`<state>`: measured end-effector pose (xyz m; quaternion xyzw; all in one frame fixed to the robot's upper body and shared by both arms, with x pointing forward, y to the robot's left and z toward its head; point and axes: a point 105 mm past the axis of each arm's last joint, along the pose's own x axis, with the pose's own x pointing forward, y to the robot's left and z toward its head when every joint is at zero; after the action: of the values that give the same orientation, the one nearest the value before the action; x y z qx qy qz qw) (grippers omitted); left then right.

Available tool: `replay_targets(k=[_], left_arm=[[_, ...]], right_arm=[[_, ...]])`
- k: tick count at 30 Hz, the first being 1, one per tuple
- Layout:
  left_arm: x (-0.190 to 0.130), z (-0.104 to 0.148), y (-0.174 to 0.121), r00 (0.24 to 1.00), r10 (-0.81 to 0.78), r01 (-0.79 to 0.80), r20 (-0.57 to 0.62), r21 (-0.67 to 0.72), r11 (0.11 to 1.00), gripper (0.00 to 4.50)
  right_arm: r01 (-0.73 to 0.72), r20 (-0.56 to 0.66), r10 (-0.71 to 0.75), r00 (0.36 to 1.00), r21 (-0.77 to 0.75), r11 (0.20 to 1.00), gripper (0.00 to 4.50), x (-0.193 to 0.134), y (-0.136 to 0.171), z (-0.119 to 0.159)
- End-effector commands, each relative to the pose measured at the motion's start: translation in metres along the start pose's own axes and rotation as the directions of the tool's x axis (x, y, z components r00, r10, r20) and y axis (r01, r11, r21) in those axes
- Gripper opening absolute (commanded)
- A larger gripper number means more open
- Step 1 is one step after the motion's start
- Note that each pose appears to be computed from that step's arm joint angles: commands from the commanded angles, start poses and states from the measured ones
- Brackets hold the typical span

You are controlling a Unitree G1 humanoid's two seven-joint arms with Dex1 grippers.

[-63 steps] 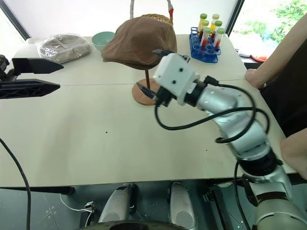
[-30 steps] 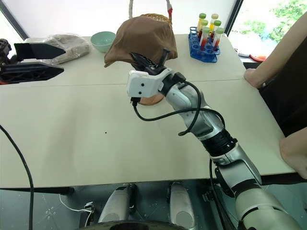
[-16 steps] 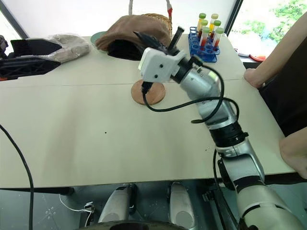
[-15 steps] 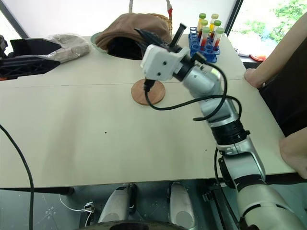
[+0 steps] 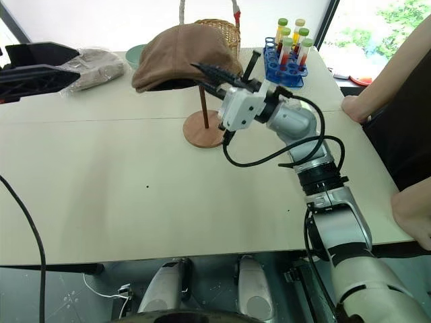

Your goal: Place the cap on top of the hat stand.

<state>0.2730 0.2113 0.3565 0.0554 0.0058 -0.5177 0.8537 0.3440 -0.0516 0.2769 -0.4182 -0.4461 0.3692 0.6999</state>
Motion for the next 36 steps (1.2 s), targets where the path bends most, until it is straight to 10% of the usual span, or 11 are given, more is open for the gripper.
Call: replay_targets(k=[1,6,21,28,36], left_arm=[[-0.007,0.018,-0.005,0.999,0.01,-0.012,0.05,0.056,0.998,4.12],[-0.003,0.018,-0.003,0.999,0.005,-0.008,0.052,0.057,0.998,4.12],[-0.007,0.003,0.003,1.0,0.013,-0.013,-0.005,0.057,0.998,4.12],[-0.018,-0.008,0.013,0.997,0.064,-0.06,-0.046,0.082,0.995,4.12],[-0.041,-0.001,0.009,0.987,0.138,-0.129,-0.083,0.101,0.987,4.12]], right_arm=[[0.005,-0.016,-0.005,1.0,0.0,1.0,1.72,-0.007,0.005,-0.002],[0.033,-0.044,-0.033,0.998,-0.013,0.999,4.4,-0.01,0.005,-0.001],[-0.071,-0.165,0.109,0.98,0.219,0.973,4.46,-0.068,-0.06,0.045],[-0.033,-0.283,0.322,0.904,0.704,0.71,4.46,-0.113,-0.106,0.02],[0.008,-0.227,0.414,0.882,0.884,0.468,4.46,-0.136,-0.115,-0.003]])
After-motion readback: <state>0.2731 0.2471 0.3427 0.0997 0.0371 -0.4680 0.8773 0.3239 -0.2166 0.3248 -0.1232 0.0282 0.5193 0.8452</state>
